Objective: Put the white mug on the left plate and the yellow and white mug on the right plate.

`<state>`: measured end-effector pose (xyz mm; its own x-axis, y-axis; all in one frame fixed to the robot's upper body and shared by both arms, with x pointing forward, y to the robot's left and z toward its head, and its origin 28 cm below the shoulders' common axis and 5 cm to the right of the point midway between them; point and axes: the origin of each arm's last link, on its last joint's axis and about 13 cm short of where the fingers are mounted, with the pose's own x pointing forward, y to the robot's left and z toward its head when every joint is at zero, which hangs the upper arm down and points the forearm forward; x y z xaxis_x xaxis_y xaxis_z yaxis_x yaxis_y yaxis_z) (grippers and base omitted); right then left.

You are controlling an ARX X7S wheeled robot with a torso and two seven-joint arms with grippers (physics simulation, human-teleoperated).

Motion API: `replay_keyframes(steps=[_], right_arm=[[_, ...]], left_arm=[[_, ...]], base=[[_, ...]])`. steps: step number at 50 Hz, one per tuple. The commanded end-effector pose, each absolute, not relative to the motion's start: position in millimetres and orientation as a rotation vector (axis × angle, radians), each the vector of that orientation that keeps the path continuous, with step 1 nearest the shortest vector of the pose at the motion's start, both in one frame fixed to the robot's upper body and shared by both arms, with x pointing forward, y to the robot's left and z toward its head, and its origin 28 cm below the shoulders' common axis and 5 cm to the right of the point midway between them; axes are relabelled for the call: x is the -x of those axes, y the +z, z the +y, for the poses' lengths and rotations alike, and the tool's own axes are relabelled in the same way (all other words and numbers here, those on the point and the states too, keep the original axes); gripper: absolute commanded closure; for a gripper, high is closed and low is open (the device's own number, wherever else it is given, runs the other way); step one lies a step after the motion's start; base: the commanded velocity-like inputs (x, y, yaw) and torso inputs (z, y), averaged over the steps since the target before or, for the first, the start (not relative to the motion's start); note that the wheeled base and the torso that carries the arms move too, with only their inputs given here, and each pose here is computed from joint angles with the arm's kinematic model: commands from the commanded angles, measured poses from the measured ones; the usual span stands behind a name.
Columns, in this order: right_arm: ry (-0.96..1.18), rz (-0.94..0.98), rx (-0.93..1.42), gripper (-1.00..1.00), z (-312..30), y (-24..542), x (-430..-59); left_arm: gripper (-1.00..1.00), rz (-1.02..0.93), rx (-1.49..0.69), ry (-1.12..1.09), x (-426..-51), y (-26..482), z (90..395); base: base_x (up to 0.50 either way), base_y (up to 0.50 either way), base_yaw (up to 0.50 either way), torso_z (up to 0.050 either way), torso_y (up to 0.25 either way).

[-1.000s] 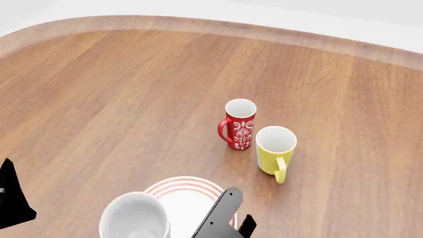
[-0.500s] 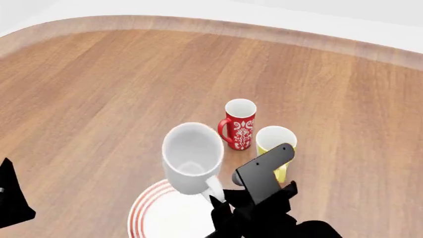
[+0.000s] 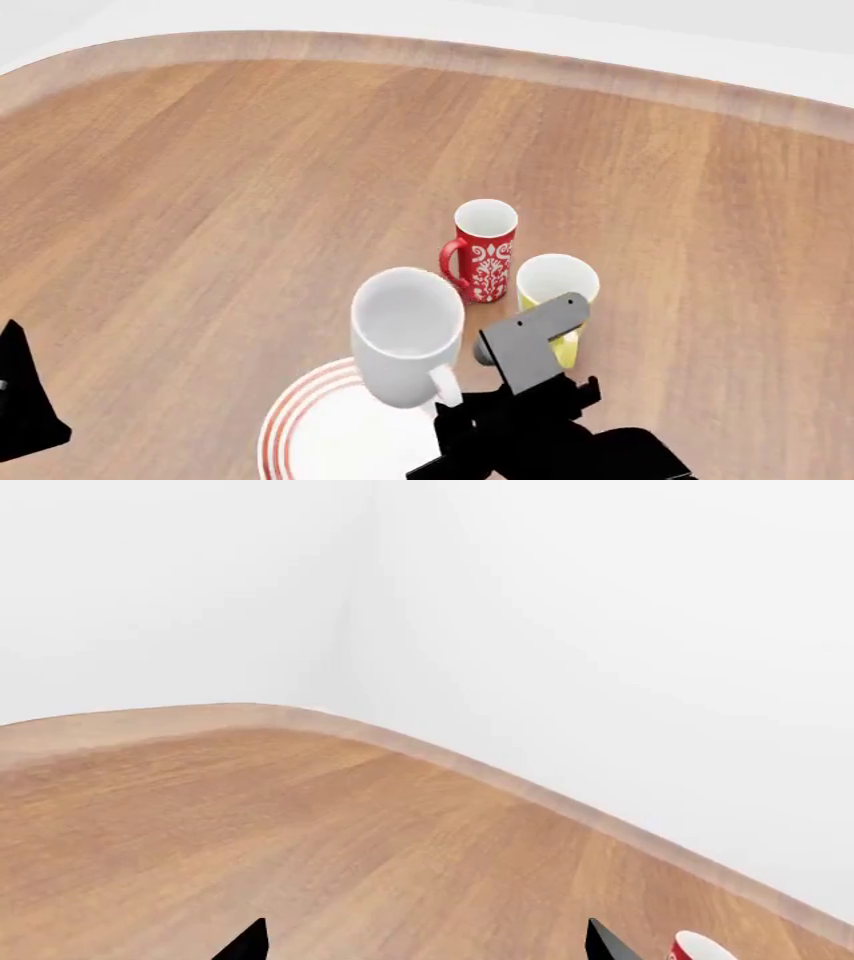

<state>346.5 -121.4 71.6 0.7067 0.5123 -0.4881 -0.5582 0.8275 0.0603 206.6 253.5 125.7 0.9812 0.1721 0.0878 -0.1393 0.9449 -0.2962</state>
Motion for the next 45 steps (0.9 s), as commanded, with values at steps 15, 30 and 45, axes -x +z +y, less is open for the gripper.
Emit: replay_keyframes(steps=[15, 30, 45], right_arm=[[0.684, 0.601, 0.109, 1.00, -105.7, 59.2, -370.9], [0.694, 0.689, 0.122, 1.00, -97.2, 51.4, -373.3], [0.681, 0.685, 0.123, -1.00, -96.2, 54.6, -375.1]], left_arm=[[-1.00, -0.119, 0.304, 0.163, -203.8, 128.8, 253.6], [-1.00, -0.122, 0.312, 0.164, -201.8, 130.7, 254.0], [-1.00, -0.123, 0.312, 0.164, -201.3, 131.1, 253.0]], base=[[0.00, 0.00, 0.00, 0.000, 0.000], [0.00, 0.00, 0.00, 0.000, 0.001], [0.00, 0.00, 0.00, 0.000, 0.000]])
